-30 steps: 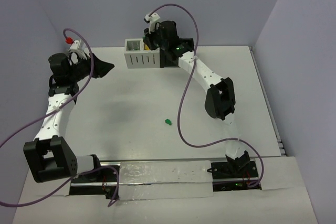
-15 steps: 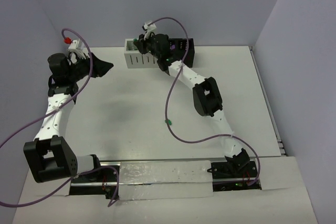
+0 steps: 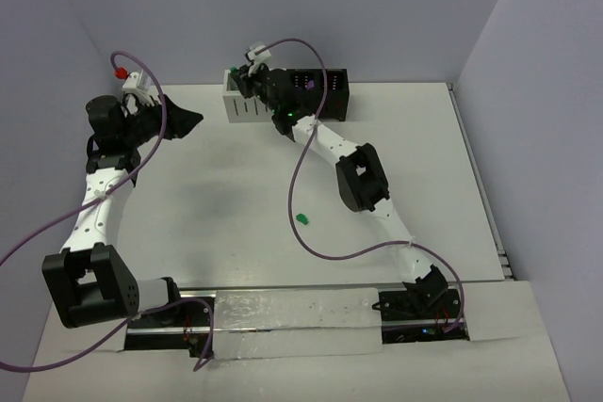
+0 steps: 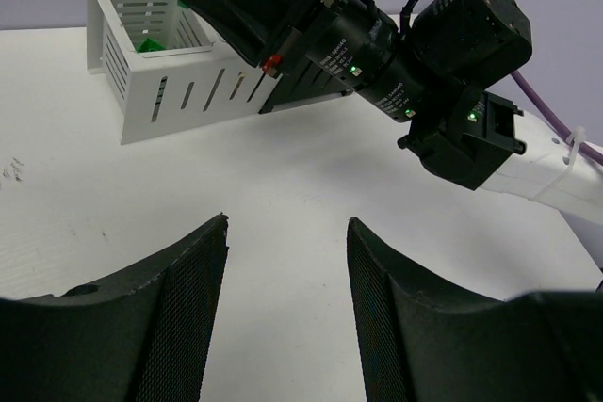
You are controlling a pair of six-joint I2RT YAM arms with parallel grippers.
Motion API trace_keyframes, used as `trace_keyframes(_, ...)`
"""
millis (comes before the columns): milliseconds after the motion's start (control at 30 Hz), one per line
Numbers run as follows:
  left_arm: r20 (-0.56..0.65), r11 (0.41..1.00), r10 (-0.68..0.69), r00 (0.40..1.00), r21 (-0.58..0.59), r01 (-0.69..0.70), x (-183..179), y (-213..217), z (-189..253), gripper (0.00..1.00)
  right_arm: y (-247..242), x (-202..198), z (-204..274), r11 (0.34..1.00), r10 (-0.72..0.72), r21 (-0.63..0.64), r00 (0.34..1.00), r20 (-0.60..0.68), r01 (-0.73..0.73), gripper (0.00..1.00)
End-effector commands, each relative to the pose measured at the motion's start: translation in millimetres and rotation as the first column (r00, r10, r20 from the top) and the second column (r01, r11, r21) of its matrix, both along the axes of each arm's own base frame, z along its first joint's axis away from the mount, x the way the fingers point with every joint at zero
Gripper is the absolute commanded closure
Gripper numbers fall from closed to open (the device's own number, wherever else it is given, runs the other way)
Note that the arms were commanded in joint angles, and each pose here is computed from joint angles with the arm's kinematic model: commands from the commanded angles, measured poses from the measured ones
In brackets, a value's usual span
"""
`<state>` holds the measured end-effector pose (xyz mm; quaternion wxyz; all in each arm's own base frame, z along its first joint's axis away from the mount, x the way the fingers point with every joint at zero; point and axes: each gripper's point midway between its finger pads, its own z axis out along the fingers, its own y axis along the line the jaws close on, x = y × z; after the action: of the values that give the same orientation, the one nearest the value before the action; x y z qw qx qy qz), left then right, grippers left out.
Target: Sort the legos into containers by color
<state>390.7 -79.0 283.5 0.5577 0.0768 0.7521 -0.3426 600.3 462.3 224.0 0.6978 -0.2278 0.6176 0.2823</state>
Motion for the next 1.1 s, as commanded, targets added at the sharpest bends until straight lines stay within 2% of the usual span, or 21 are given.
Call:
trace_keyframes(0, 0.080, 1.000, 0.012, 0.997, 0.016, -0.013, -0.3, 2.9, 29.6, 0.40, -5.4, 6.4, 41.6, 0.997, -0.061, 0.062, 0.990, 0.129, 0.053, 0.80)
trace_keyframes(133, 0.082, 1.000, 0.011, 0.997, 0.015, -0.012, 0.2, 2.8, 31.2, 0.40, -5.9, 8.0, 38.8, 0.997, -0.063, 0.058, 0.989, 0.136, 0.055, 0.68)
trace_keyframes(233, 0.083, 1.000, 0.012, 0.996, 0.016, -0.014, 0.5, 3.1, 31.4, 0.40, -6.6, 9.1, 41.2, 0.996, -0.069, 0.069, 0.987, 0.142, 0.059, 0.45)
trace_keyframes(300, 0.079, 1.000, 0.015, 0.997, 0.018, -0.016, 0.6, 3.6, 29.4, 0.40, -7.3, 9.7, 43.2, 0.995, -0.070, 0.079, 0.987, 0.144, 0.059, 0.36)
trace_keyframes(533, 0.087, 0.999, 0.002, 0.996, 0.032, -0.005, 0.1, 2.9, 28.7, 0.40, -9.9, 7.3, 61.3, 0.995, -0.068, 0.088, 0.982, 0.174, 0.053, 0.27)
trace_keyframes(600, 0.091, 0.999, -0.006, 0.996, 0.038, 0.002, -0.7, 2.2, 26.9, 0.40, -17.8, 3.8, 83.9, 0.993, -0.076, 0.104, 0.980, 0.183, 0.057, 0.19)
trace_keyframes(700, 0.116, 0.994, -0.098, 0.988, 0.066, 0.091, -9.4, -9.4, 24.8, 0.40, -43.3, -7.7, 135.0, 0.991, -0.081, 0.123, 0.979, 0.189, 0.058, 0.04)
trace_keyframes(767, 0.120, 0.975, -0.203, 0.972, 0.114, 0.190, -17.6, -24.8, 18.6, 0.40, -66.1, -7.1, 144.8, 0.993, -0.087, 0.097, 0.982, 0.165, 0.071, 0.00)
trace_keyframes(833, 0.103, 0.921, -0.343, 0.934, 0.232, 0.313, -26.6, -46.6, 1.8, 0.38, -98.0, -14.6, 173.5, 0.993, -0.099, 0.085, 0.983, 0.153, 0.087, 0.00)
trace_keyframes(867, 0.103, 0.913, -0.365, 0.925, 0.232, 0.334, -29.5, -49.6, 1.6, 0.38, -104.6, -26.0, 195.4, 0.993, -0.090, 0.087, 0.983, 0.163, 0.076, 0.00)
trace_keyframes(900, 0.083, 0.848, -0.477, 0.875, 0.303, 0.434, -39.7, -65.4, -11.7, 0.34, -142.4, -29.0, 212.4, 0.992, -0.119, 0.064, 0.983, 0.141, 0.110, 0.00)
trace_keyframes(933, 0.063, 0.781, -0.568, 0.821, 0.357, 0.513, -49.7, -85.0, -22.3, 0.34, -154.2, -31.3, 198.9, 0.992, -0.122, 0.014, 0.989, 0.081, 0.122, 0.00)
trace_keyframes(967, 0.052, 0.736, -0.617, 0.785, 0.392, 0.552, -54.9, -94.4, -29.0, 0.33, -172.5, -48.6, 223.7, 0.993, -0.119, 0.006, 0.989, 0.089, 0.119, 0.00)
trace_keyframes(1000, 0.040, 0.693, -0.662, 0.749, 0.414, 0.591, -61.5, -103.7, -35.3, 0.32, -185.0, -45.2, 208.9, 0.990, -0.135, -0.031, 0.990, 0.040, 0.137, 0.00)
trace_keyframes(1033, 0.023, 0.647, -0.700, 0.714, 0.444, 0.620, -65.8, -111.0, -43.5, 0.31, -204.9, -60.0, 230.8, 0.988, -0.148, -0.033, 0.988, 0.046, 0.150, 0.00)
trace_keyframes(1067, -0.006, 0.571, -0.758, 0.652, 0.476, 0.668, -75.1, -127.9, -54.1, 0.31, -232.3, -71.9, 231.2, 0.983, -0.172, -0.070, 0.985, -0.001, 0.171, 0.00)
